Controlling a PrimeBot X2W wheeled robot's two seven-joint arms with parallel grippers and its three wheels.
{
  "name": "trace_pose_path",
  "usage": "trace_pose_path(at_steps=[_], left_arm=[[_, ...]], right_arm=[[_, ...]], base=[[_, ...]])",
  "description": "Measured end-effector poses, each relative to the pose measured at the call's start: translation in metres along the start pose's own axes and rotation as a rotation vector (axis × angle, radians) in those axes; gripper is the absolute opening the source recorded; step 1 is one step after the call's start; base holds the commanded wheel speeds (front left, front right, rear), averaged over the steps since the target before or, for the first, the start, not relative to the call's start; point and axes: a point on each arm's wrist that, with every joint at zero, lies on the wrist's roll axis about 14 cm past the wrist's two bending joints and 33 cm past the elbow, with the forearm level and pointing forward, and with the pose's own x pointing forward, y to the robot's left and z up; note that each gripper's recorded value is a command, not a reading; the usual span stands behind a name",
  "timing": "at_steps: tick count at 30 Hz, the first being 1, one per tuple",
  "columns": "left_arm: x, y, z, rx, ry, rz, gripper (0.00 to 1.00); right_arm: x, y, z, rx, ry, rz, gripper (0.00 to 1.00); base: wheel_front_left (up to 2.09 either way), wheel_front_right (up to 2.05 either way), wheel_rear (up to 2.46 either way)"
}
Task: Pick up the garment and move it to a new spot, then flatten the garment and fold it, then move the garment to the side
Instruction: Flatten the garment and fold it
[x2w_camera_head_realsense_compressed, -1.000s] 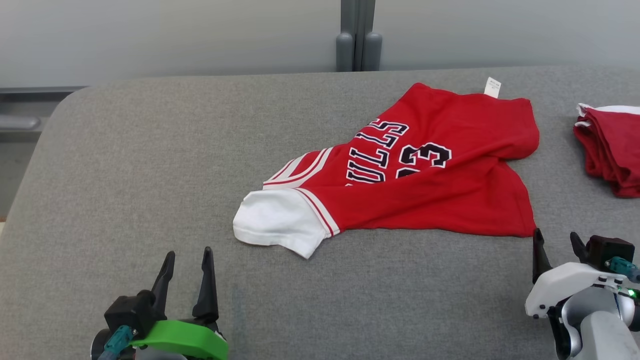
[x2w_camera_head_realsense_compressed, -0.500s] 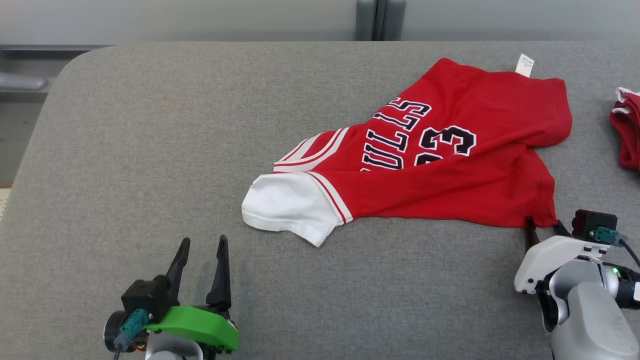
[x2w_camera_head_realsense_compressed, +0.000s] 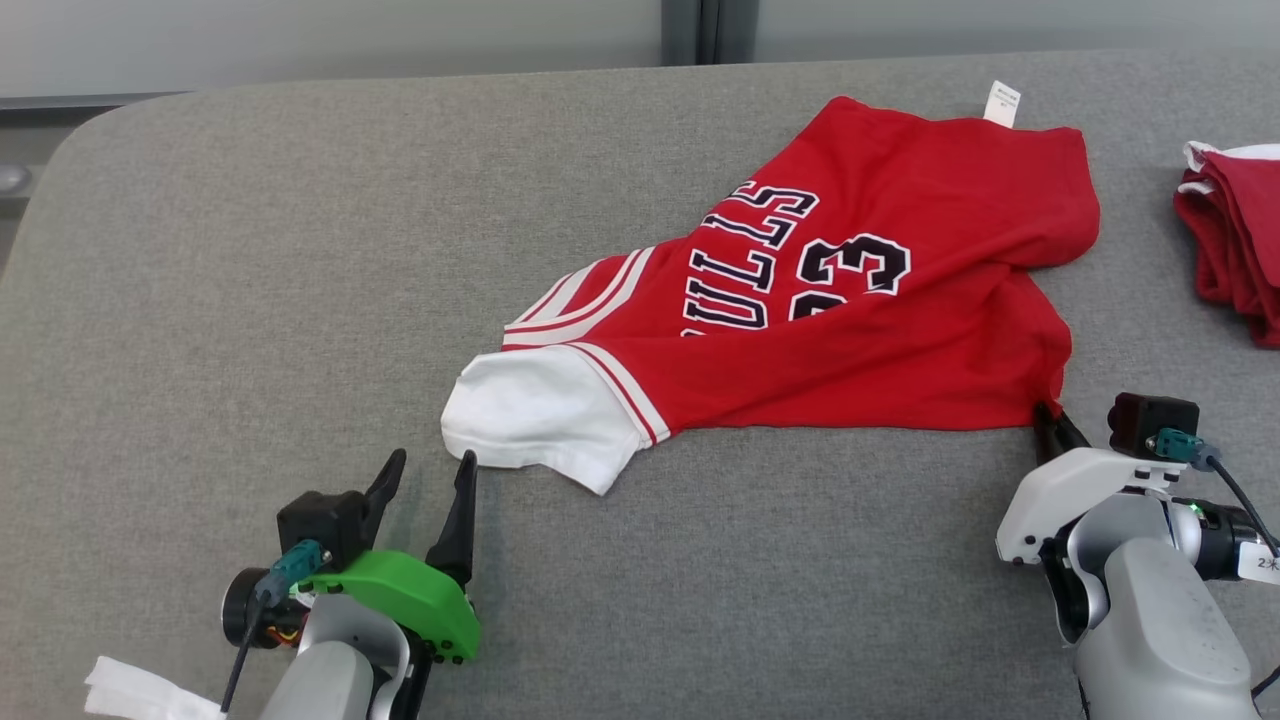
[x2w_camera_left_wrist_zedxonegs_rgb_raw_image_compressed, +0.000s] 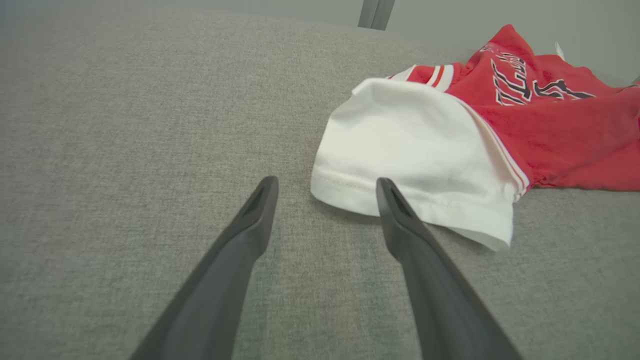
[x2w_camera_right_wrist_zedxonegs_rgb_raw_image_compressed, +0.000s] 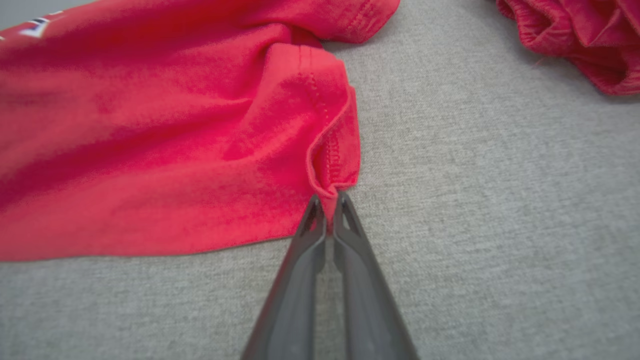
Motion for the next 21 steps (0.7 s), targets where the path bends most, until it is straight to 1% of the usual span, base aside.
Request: trace_pose_path(at_steps=[6, 11, 13, 15, 16, 17, 18, 19, 21], left_arm=[[0.015, -0.002, -0.015, -0.038, 0.080, -0.015, 1.00], [0.023, -0.013, -0.021, -0.089, 0.107, -0.047, 1.00], [0.024, -0.017, -0.022, -0.094, 0.107, -0.059, 1.00], [0.024, -0.022, -0.021, -0.104, 0.100, -0.073, 0.87], [0.023, -0.024, -0.020, -0.108, 0.098, -0.079, 0.74], [0.023, -0.026, -0.020, -0.112, 0.096, -0.085, 0.65], [0.023, -0.028, -0.019, -0.114, 0.092, -0.093, 0.52], [0.022, -0.031, -0.018, -0.118, 0.085, -0.100, 0.44], [0.022, -0.032, -0.016, -0.119, 0.077, -0.107, 0.34]], right_arm=[[-0.002, -0.002, -0.001, 0.006, -0.007, 0.000, 0.00], [-0.004, -0.006, -0.004, 0.013, -0.006, -0.008, 0.00], [-0.005, -0.007, -0.004, 0.015, -0.007, -0.010, 0.00], [-0.005, -0.007, -0.003, 0.017, -0.010, -0.010, 0.00], [-0.005, -0.007, -0.003, 0.018, -0.011, -0.010, 0.00], [-0.005, -0.007, -0.003, 0.018, -0.014, -0.011, 0.00], [-0.005, -0.007, -0.003, 0.019, -0.015, -0.010, 0.00], [-0.005, -0.006, -0.002, 0.019, -0.016, -0.010, 0.00], [-0.005, -0.006, -0.002, 0.019, -0.019, -0.007, 0.00]], base=[[0.00, 0.00, 0.00], [0.00, 0.00, 0.00], [0.00, 0.00, 0.00], [0.00, 0.00, 0.00], [0.00, 0.00, 0.00], [0.00, 0.00, 0.00], [0.00, 0.00, 0.00], [0.00, 0.00, 0.00], [0.00, 0.00, 0.00]])
